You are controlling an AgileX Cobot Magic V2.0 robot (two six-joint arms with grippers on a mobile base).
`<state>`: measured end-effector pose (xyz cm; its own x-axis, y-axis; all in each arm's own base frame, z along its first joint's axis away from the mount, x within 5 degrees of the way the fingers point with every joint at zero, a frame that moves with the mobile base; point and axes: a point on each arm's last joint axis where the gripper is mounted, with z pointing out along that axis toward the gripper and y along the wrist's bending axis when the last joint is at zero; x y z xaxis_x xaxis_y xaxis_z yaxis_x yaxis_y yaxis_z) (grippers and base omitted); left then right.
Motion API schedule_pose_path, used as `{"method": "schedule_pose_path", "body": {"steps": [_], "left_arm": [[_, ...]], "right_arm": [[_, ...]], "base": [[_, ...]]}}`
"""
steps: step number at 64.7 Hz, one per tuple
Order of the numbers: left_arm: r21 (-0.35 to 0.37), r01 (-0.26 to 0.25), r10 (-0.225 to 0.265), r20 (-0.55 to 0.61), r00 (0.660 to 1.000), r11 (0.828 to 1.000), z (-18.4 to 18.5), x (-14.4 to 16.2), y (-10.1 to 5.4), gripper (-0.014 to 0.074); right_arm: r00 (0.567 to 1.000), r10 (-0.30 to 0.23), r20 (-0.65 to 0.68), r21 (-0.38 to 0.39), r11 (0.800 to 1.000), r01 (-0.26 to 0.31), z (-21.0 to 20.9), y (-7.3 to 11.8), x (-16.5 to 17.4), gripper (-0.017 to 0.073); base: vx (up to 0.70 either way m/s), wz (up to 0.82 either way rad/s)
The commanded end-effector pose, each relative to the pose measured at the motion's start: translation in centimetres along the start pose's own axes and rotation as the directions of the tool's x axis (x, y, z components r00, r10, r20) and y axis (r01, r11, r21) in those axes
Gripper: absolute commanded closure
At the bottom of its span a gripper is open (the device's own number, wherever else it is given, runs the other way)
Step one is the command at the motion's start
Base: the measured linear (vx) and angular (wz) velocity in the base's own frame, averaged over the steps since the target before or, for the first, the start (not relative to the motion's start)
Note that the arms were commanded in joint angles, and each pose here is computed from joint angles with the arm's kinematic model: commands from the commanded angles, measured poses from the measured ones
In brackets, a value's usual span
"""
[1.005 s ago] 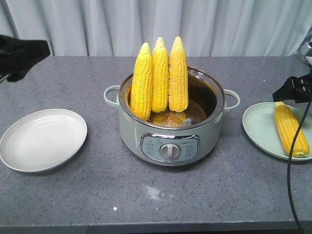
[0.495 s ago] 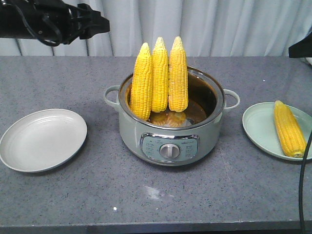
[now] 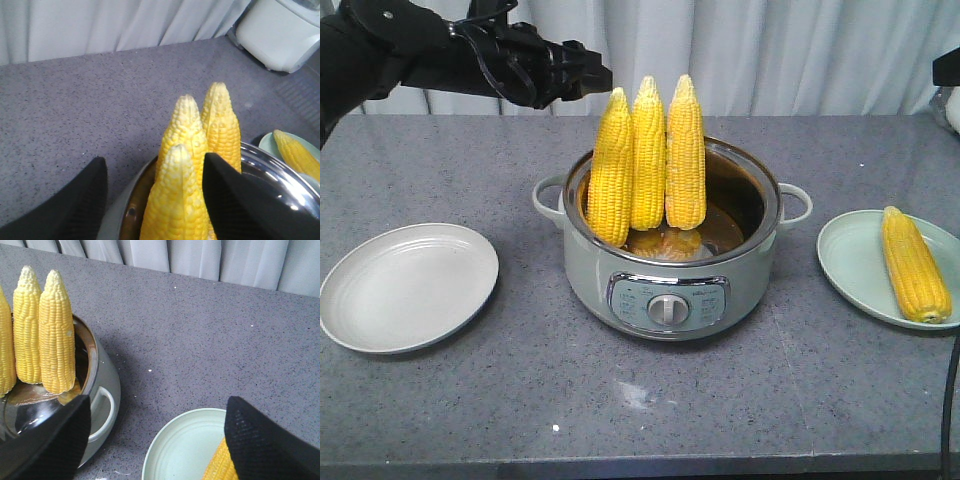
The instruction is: Distribute corn equally
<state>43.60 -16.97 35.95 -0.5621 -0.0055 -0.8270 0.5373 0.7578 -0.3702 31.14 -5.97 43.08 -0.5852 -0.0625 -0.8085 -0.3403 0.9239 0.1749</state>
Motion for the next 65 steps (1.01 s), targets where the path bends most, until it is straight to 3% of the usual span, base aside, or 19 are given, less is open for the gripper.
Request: {"method": "schedule_pose_path", "body": {"steps": [1, 20, 57, 65], "left_arm": [[0.029, -0.023, 0.019, 0.118, 0.993, 0.999, -1.7, -2.4, -1.9, 0.0178], [0.047, 0.009, -0.013, 0.092, 0.996, 0.999, 0.2, -1.4, -1.7, 0.0178], [0.070, 0.008, -0.012, 0.052, 0.999, 0.997, 1.0, -0.7, -2.0, 0.0179], [0.085, 0.017, -0.019, 0.028, 0.999, 0.996, 1.3, -0.3, -2.0, 0.0223]], "right_arm": [[0.996, -0.016, 0.091, 0.006, 1.000, 0.015, -1.8, 1.2, -1.3, 0.0015], [0.996, -0.016, 0.089, 0.006, 1.000, 0.016, -1.8, 1.2, -1.2, 0.0020], [0.996, -0.016, 0.089, 0.006, 1.000, 0.016, -1.8, 1.2, -1.3, 0.0044], [0.996, -0.013, 0.089, 0.006, 1.000, 0.013, -1.8, 1.2, -1.3, 0.0044]], "base": [[0.00, 0.00], [0.00, 0.00], [0.00, 0.00], [0.00, 0.00]]}}
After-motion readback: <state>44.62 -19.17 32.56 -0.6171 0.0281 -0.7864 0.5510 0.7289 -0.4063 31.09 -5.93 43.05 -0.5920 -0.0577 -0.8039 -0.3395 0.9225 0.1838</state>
